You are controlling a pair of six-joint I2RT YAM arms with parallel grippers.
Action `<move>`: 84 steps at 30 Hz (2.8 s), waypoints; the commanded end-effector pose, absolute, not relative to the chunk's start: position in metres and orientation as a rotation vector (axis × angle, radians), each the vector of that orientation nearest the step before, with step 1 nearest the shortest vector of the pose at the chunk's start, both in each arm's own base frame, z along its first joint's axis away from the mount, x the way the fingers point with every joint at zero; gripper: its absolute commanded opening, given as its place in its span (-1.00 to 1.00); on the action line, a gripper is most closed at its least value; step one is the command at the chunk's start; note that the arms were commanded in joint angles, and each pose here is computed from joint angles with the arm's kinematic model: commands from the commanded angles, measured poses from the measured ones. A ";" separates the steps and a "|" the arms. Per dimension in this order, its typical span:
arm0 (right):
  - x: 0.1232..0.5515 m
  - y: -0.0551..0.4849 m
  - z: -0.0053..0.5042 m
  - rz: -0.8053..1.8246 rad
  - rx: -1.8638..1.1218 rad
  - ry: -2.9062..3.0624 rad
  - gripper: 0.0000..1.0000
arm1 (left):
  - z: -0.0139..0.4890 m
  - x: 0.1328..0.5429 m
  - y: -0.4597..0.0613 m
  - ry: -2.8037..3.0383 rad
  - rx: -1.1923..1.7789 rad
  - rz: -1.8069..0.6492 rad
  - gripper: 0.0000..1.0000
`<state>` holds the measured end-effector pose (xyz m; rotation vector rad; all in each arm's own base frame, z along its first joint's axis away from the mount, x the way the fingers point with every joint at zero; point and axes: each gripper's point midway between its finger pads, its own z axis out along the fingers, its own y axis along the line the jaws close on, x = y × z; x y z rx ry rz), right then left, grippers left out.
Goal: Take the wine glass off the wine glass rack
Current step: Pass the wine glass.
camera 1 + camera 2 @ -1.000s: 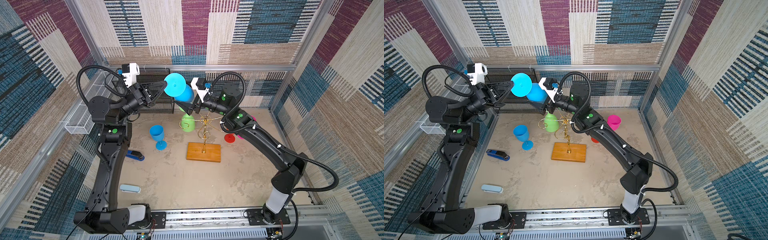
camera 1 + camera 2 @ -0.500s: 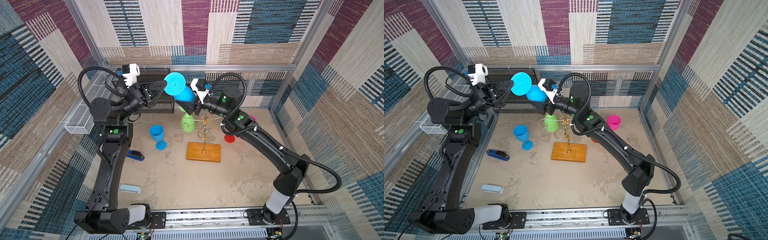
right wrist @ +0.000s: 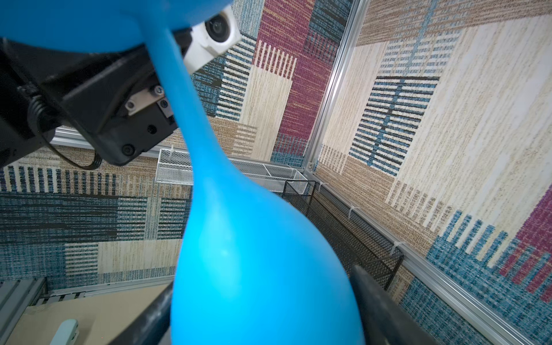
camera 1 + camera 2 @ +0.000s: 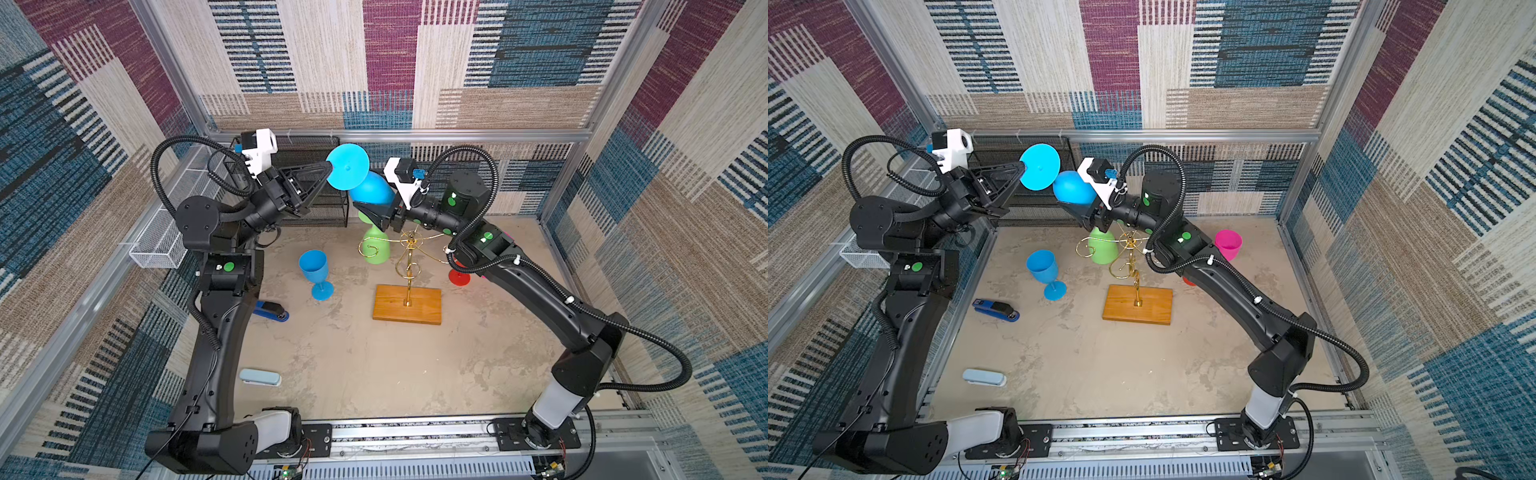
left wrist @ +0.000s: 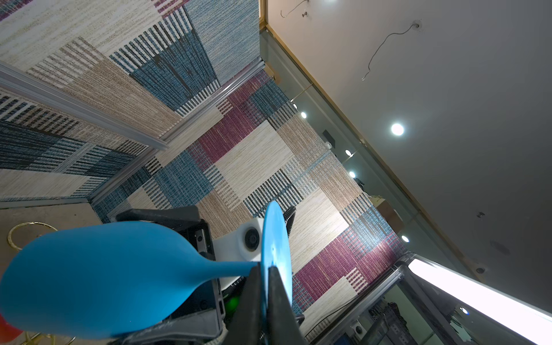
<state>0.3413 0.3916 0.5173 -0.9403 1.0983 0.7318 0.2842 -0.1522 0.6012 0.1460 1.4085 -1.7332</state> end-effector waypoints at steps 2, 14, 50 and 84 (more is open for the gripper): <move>0.344 0.382 0.530 0.745 -0.868 1.127 0.18 | 0.607 0.278 -0.150 1.361 0.194 -1.663 -0.41; 0.346 0.357 0.537 0.684 -0.784 1.268 0.00 | 0.595 0.282 -0.142 1.327 0.263 -1.360 -0.07; 0.310 0.348 0.478 0.614 -0.903 1.616 -0.49 | 0.557 0.293 -0.172 0.643 0.940 -0.164 -0.30; 0.285 0.362 0.476 0.705 -0.937 1.595 0.87 | 0.558 0.297 -0.148 0.691 0.810 -0.008 -1.00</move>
